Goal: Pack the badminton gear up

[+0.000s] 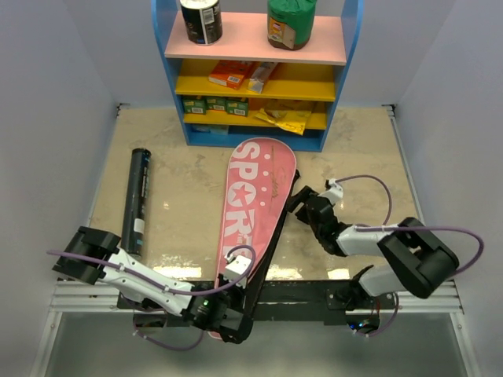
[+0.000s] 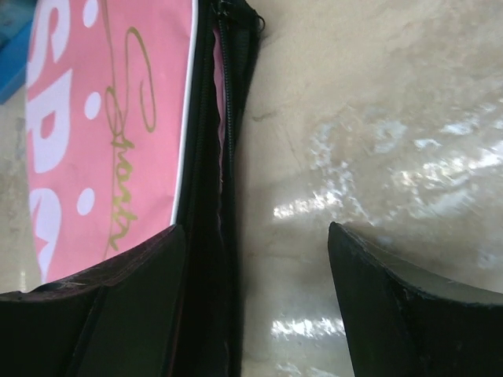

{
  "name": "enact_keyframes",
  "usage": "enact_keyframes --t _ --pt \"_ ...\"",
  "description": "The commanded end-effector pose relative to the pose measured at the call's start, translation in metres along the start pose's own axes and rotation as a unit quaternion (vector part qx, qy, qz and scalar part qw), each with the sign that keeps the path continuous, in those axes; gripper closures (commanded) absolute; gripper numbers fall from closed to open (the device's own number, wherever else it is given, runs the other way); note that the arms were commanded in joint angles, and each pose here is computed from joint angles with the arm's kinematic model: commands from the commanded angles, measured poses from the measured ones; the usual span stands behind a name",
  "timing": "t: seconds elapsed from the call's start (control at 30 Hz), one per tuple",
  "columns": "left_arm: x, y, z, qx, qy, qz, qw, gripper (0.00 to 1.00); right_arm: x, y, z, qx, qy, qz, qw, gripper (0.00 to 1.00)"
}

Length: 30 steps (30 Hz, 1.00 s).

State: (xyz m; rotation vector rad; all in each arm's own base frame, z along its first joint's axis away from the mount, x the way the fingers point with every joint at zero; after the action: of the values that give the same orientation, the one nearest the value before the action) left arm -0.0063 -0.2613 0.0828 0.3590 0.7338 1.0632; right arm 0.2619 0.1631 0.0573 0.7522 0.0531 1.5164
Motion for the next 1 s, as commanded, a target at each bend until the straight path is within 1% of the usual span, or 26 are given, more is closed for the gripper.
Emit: enact_keyframes --t 0.0,0.03,0.13,0.23,0.3,0.37,0.53,0.63,0.67,0.7,0.77,0.8,0.83,0.9,0.97 --pt "-0.008 0.005 -0.005 -0.001 0.029 -0.014 0.999 1.00 0.030 -0.016 0.029 -0.047 -0.026 0.079 0.995 0.23" --pt "-0.008 0.005 -0.005 -0.001 0.029 -0.015 0.999 1.00 0.023 -0.024 0.026 -0.042 -0.027 0.069 0.996 0.23" --pt "-0.008 0.006 -0.006 -0.002 0.033 -0.016 0.999 1.00 0.022 -0.037 0.022 -0.031 -0.029 0.073 0.996 0.24" --pt "-0.007 0.007 -0.008 -0.001 0.039 -0.021 0.999 1.00 0.026 -0.051 0.012 -0.010 -0.029 0.088 0.996 0.28" --pt "-0.006 0.007 -0.010 0.001 0.042 -0.025 0.999 1.00 0.039 -0.058 0.013 -0.004 -0.029 0.115 0.993 0.29" --pt "-0.006 0.007 -0.010 0.003 0.044 -0.027 0.999 1.00 0.039 -0.064 0.006 0.005 -0.025 0.116 0.993 0.31" --pt "-0.005 0.008 -0.012 0.004 0.044 -0.026 0.999 1.00 0.039 -0.063 0.008 0.002 -0.021 0.117 0.993 0.33" --pt "-0.006 0.008 -0.012 0.003 0.045 -0.030 0.999 1.00 0.042 -0.066 0.004 0.011 -0.017 0.125 0.992 0.39" --pt "-0.006 0.008 -0.011 0.003 0.045 -0.031 0.999 1.00 0.044 -0.066 0.002 0.016 -0.017 0.133 0.991 0.42" --pt "-0.007 0.008 -0.011 0.002 0.044 -0.031 0.999 1.00 0.043 -0.067 -0.001 0.020 -0.019 0.134 0.991 0.55" --pt "-0.007 0.008 -0.011 0.002 0.044 -0.031 0.999 1.00 0.046 -0.067 -0.002 0.022 -0.024 0.144 0.989 0.73" --pt "-0.006 0.008 -0.011 0.002 0.041 -0.030 0.999 1.00 0.045 -0.068 -0.003 0.023 -0.027 0.142 0.989 0.92" --pt "-0.006 0.008 -0.011 0.002 0.041 -0.030 0.999 1.00 0.044 -0.068 -0.004 0.025 -0.027 0.139 0.990 1.00" --pt "-0.005 0.008 -0.012 0.003 0.039 -0.028 0.999 1.00 0.039 -0.064 -0.001 0.018 -0.030 0.127 0.991 1.00" --pt "-0.006 0.009 -0.011 0.004 0.035 -0.027 0.999 1.00 0.037 -0.055 0.010 0.005 -0.032 0.111 0.993 1.00"
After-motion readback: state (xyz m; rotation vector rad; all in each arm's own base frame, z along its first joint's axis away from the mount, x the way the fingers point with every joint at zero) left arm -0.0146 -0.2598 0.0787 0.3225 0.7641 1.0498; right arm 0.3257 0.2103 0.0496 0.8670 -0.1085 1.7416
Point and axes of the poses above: each gripper's point midway between its finger pads, its own y axis back along the fingers, its own x axis along the line the jaws close on, z = x × y, the point moved 4 cm from there along y, back along the fingers, and after that the axes turned 12 degrees about y, right-handed, at the moved point
